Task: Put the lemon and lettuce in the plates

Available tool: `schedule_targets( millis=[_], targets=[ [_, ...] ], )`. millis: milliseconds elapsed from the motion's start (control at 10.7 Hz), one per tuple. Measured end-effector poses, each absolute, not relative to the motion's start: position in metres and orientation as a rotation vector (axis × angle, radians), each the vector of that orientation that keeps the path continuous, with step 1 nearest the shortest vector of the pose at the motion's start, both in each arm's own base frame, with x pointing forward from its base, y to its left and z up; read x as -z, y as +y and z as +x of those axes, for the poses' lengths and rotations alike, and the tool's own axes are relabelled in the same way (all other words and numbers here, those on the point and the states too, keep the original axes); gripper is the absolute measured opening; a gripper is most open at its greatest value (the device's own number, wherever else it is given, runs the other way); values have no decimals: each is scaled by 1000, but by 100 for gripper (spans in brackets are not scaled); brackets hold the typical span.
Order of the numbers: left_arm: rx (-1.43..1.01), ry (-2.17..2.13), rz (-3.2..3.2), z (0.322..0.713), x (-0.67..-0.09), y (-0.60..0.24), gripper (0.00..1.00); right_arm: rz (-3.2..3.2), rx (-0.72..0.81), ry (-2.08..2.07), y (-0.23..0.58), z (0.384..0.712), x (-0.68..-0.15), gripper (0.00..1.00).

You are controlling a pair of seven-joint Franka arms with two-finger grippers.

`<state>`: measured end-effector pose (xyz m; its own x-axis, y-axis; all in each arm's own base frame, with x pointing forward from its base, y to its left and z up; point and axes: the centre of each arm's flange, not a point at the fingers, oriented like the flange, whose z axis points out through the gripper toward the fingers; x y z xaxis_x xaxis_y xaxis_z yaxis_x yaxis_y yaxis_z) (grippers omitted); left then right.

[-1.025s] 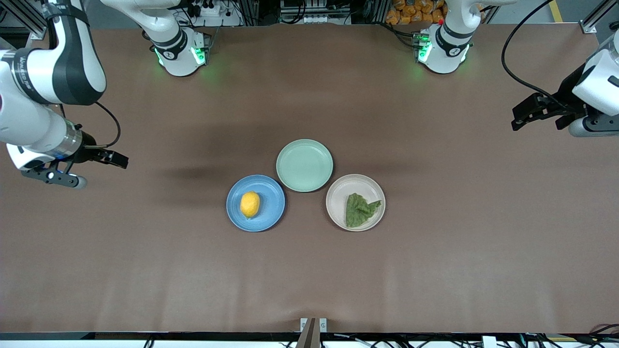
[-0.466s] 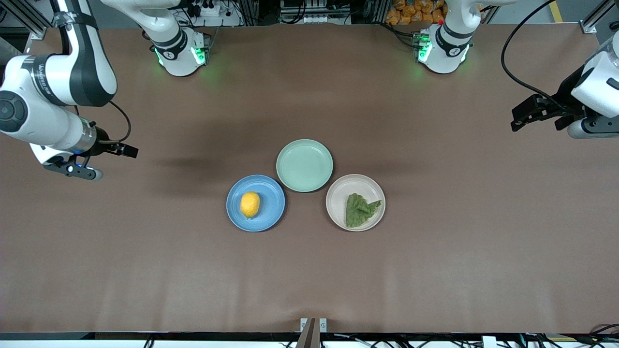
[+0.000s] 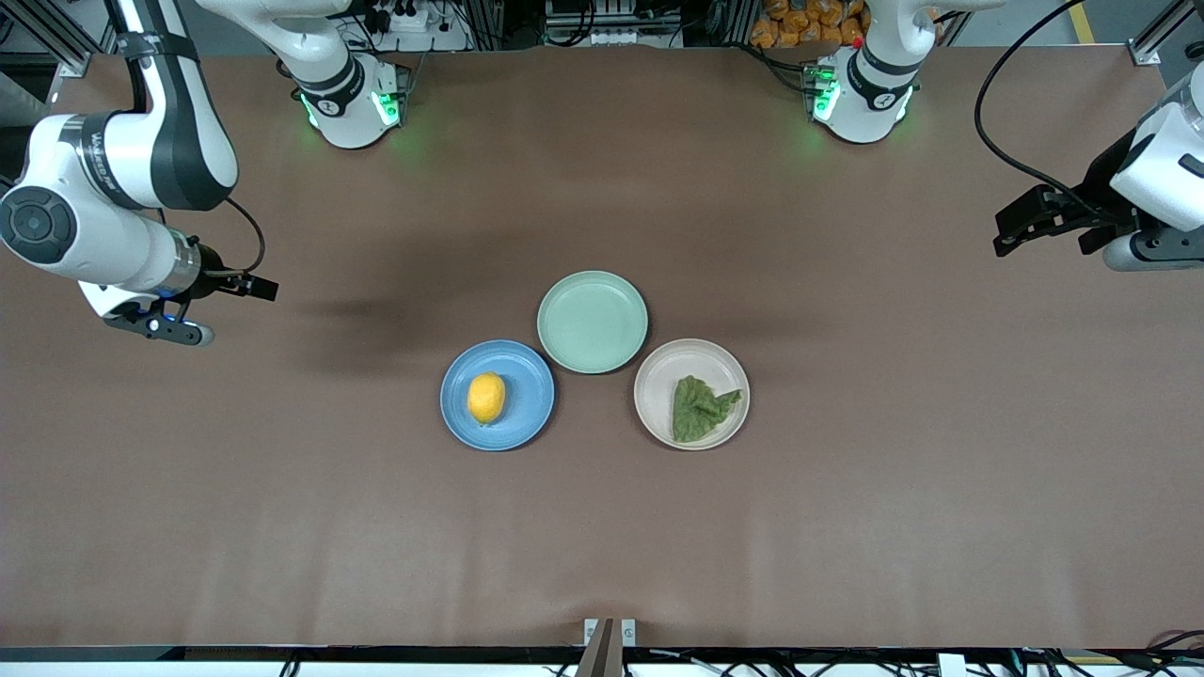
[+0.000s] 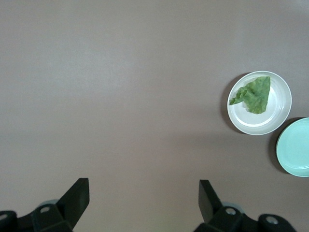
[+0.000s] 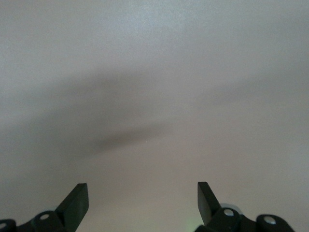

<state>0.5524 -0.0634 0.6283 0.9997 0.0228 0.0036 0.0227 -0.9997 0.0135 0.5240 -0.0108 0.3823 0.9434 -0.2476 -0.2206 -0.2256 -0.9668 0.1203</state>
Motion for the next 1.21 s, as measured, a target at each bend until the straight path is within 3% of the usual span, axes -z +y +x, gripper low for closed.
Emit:
schedule_targets(
  millis=[466,838,1211],
  targets=[
    [-6,-10,3128,552,-628,-63,100,3030,184,-387,-14,532,-441,100],
    [-6,-11,3128,552,-628,-63,100,3029,145,-402,-17,540,-483,100],
    [-6,-11,3128,552,-628,-63,100,3040,15,-405,-14,544,-552,100]
  ],
)
